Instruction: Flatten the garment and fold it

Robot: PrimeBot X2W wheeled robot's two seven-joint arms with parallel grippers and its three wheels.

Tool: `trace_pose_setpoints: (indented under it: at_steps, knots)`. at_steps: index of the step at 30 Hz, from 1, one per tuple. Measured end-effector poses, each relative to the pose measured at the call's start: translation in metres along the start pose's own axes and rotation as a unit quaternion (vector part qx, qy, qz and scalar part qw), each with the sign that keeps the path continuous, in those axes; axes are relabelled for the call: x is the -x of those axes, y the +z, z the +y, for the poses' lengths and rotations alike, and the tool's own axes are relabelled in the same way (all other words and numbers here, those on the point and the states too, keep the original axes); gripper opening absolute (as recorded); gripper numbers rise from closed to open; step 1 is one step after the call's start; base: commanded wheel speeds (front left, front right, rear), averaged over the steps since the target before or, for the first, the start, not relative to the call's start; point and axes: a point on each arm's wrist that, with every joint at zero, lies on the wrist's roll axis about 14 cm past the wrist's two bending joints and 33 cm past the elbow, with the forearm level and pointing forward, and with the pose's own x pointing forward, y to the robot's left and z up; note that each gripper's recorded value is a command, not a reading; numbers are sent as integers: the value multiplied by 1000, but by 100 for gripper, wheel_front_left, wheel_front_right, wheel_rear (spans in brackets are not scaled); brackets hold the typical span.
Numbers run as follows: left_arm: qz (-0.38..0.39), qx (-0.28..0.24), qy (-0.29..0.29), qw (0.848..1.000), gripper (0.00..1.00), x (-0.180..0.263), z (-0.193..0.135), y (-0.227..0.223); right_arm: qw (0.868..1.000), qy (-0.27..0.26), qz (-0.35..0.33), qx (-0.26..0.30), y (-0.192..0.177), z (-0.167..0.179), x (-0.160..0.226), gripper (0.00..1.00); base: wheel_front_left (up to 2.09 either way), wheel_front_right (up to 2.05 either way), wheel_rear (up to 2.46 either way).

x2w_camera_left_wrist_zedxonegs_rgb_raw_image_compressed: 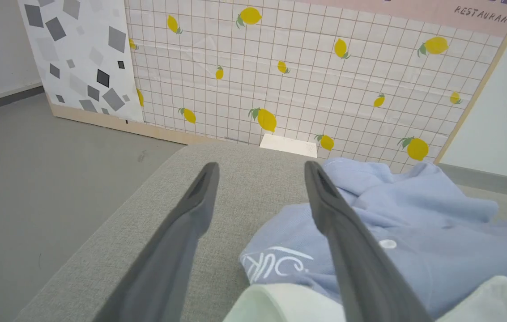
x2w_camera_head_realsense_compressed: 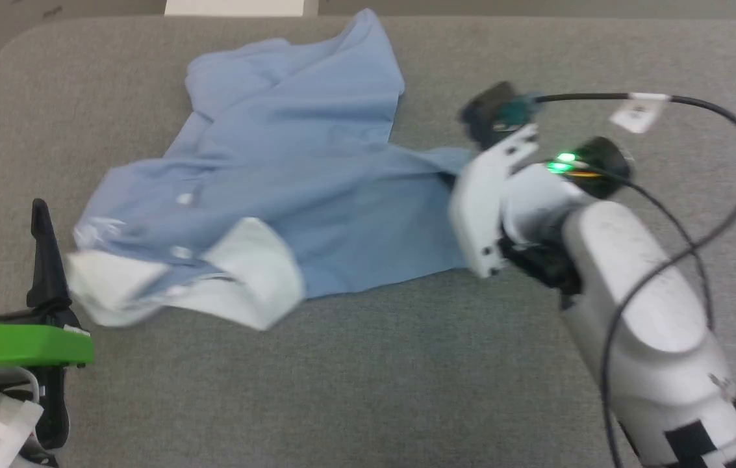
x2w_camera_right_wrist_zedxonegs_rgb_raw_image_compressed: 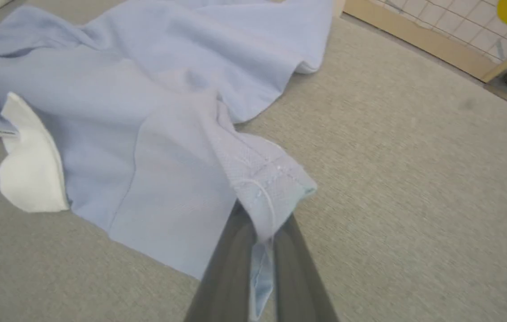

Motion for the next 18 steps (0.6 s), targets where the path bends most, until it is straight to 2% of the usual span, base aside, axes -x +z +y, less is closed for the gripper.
trace_pose_setpoints:
  at_steps: [4,8,11,14,18]
  knots:
    - [-7,4,-12,1000,100,1,-9,5,996,-77,8,-46,-16,-47,29,0,0,0,0]
    - [-13,9,-23,1000,100,0,-20,10,982,-160,35,-99,-50,-95,68,0,0,0,0]
    - [-12,11,-30,999,100,0,-25,12,964,-216,63,-143,-84,-125,99,0,0,0,0]
    - [-12,11,-33,999,100,2,-26,12,939,-267,109,-185,-129,-146,127,0,0,0,0]
    - [-6,10,-31,999,100,4,-25,11,917,-294,152,-223,-172,-152,147,0,0,0,0]
